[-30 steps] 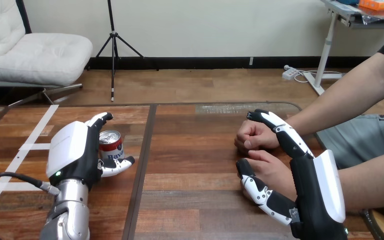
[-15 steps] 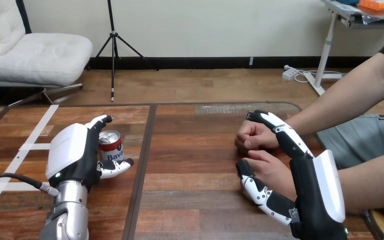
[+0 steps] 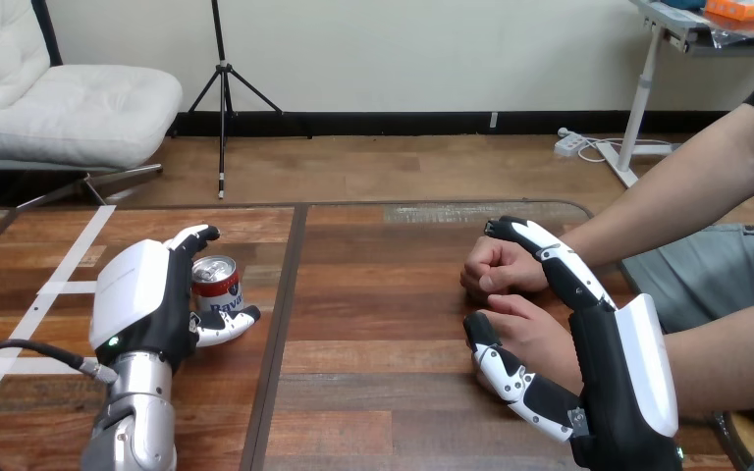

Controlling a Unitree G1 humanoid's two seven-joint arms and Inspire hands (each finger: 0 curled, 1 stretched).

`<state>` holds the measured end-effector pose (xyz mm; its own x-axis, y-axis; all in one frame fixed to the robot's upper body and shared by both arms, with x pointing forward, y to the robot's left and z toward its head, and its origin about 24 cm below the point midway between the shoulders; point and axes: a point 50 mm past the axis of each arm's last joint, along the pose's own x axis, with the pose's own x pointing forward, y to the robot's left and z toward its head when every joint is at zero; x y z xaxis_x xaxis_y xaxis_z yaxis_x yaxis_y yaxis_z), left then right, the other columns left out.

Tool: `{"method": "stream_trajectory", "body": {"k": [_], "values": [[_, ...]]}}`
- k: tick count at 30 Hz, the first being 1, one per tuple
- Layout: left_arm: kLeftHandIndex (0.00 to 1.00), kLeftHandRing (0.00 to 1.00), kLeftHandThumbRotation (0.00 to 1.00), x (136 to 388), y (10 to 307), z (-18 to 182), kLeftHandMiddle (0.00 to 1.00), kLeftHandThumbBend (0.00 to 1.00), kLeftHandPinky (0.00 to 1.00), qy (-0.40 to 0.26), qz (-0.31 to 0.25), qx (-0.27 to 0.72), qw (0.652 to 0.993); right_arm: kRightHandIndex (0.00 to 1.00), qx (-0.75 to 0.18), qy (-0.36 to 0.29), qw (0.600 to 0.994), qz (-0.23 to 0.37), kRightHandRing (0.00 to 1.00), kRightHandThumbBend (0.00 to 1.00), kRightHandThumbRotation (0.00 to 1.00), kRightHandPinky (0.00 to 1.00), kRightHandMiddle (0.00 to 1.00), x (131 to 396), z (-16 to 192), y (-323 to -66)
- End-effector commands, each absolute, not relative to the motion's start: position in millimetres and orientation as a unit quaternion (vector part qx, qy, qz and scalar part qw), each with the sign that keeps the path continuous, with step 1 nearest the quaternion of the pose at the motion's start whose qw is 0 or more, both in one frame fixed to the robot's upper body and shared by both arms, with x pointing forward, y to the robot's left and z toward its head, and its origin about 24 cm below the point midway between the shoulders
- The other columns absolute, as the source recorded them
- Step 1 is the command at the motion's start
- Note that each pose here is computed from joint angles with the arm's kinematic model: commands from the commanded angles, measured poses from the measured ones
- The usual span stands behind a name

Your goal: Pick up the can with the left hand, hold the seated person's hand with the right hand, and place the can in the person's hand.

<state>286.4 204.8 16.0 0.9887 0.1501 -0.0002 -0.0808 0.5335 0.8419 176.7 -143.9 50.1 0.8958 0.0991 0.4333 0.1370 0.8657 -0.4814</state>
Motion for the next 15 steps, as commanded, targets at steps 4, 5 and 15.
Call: {"method": "stream_trajectory", "body": {"k": [4,5,15], "values": [[0.79,0.76,0.07,307.2,196.3,39.0,0.81,0.68,0.65,-0.02,0.078,0.477,0.875,0.79,-0.256,-0.272,0.928,-0.016,0.86,0.44,0.0,0.84,0.85,181.9,69.1,-143.3],[0.78,0.76,0.07,307.4,196.3,38.8,0.81,0.69,0.64,-0.02,0.079,0.477,0.875,0.79,-0.256,-0.272,0.927,-0.016,0.86,0.44,0.0,0.84,0.85,181.9,69.1,-143.3],[0.76,0.74,0.05,309.5,196.3,36.2,0.79,0.68,0.62,-0.019,0.088,0.471,0.878,0.79,-0.256,-0.269,0.928,-0.017,0.86,0.43,0.0,0.84,0.85,181.4,68.4,-143.7]]}}
